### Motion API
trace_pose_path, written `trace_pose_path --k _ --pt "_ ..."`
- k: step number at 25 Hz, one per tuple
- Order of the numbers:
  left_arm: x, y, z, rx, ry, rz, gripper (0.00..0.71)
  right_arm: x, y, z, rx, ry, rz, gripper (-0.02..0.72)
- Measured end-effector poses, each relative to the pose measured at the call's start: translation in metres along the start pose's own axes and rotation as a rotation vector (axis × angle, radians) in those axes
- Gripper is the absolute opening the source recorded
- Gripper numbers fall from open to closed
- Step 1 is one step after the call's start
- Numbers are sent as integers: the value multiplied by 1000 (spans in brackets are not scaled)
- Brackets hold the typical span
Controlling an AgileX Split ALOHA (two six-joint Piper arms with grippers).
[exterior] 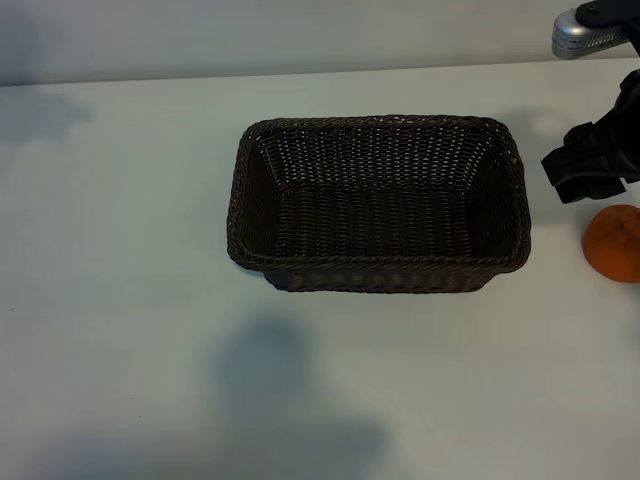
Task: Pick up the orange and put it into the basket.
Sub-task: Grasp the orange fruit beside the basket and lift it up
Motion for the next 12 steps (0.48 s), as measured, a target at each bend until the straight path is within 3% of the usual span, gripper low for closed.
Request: trace_pose_path --k 4,8,12 --pt "-30 1 -9 19 50 -75 597 0 0 0 0 0 0 572" --pt "-83 9 -9 30 45 -205 597 0 0 0 0 0 1 572" --pt "-127 45 -12 52 47 -301 597 0 0 0 0 0 1 572"
Point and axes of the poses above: a point on each arm's last joint axis where the gripper is mounted, x pointing out along that axis toward the gripper, z along the wrist's bending axis when the last joint is at zero, y = z × x, the point moved 9 cm from there along x, pointing out along that axis toward the gripper, and after that the axes turned 1 degree about x, right-handed, at the moved point
